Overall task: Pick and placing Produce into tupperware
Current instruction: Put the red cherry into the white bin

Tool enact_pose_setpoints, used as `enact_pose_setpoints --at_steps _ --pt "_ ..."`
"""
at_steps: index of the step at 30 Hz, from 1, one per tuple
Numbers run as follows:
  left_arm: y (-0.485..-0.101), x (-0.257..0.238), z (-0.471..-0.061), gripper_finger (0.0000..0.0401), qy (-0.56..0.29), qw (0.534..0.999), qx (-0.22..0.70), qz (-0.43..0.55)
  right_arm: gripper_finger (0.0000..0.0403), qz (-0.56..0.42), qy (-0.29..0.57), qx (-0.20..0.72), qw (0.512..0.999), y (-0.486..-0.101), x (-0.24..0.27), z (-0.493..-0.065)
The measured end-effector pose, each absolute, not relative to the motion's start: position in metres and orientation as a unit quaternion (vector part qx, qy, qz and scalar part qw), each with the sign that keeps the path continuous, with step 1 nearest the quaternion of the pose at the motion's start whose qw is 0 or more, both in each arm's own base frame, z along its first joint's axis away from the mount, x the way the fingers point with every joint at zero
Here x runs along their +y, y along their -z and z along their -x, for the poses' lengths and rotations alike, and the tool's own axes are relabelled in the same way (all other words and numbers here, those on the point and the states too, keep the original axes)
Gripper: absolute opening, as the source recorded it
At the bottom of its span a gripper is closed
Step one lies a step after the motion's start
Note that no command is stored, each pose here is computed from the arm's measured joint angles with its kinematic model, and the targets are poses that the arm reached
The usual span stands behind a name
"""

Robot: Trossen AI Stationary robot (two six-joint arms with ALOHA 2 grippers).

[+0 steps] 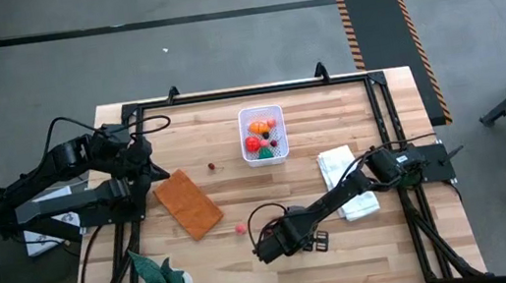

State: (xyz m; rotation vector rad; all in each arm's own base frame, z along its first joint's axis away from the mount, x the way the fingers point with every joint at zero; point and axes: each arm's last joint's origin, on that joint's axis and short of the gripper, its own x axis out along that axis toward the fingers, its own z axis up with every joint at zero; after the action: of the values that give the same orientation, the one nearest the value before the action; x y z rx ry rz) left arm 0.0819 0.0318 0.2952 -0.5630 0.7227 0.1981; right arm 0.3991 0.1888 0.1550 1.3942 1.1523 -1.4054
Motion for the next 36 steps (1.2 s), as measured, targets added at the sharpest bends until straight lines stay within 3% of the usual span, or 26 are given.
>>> enact_pose_setpoints --at_steps 26,36 --pt "-0.2952 0.0317 -0.0819 0.0001 -0.095 0.892 0.348 0.271 0.0144 -0.554 0.564 0.455 0.409 -0.1551 0.1884 -0.3984" --pt "-0.2952 0.0317 -0.0819 0.0001 -0.095 0.892 0.348 0.271 0.0097 -0.555 0.563 0.455 0.41 -0.1555 0.1887 -0.3986"
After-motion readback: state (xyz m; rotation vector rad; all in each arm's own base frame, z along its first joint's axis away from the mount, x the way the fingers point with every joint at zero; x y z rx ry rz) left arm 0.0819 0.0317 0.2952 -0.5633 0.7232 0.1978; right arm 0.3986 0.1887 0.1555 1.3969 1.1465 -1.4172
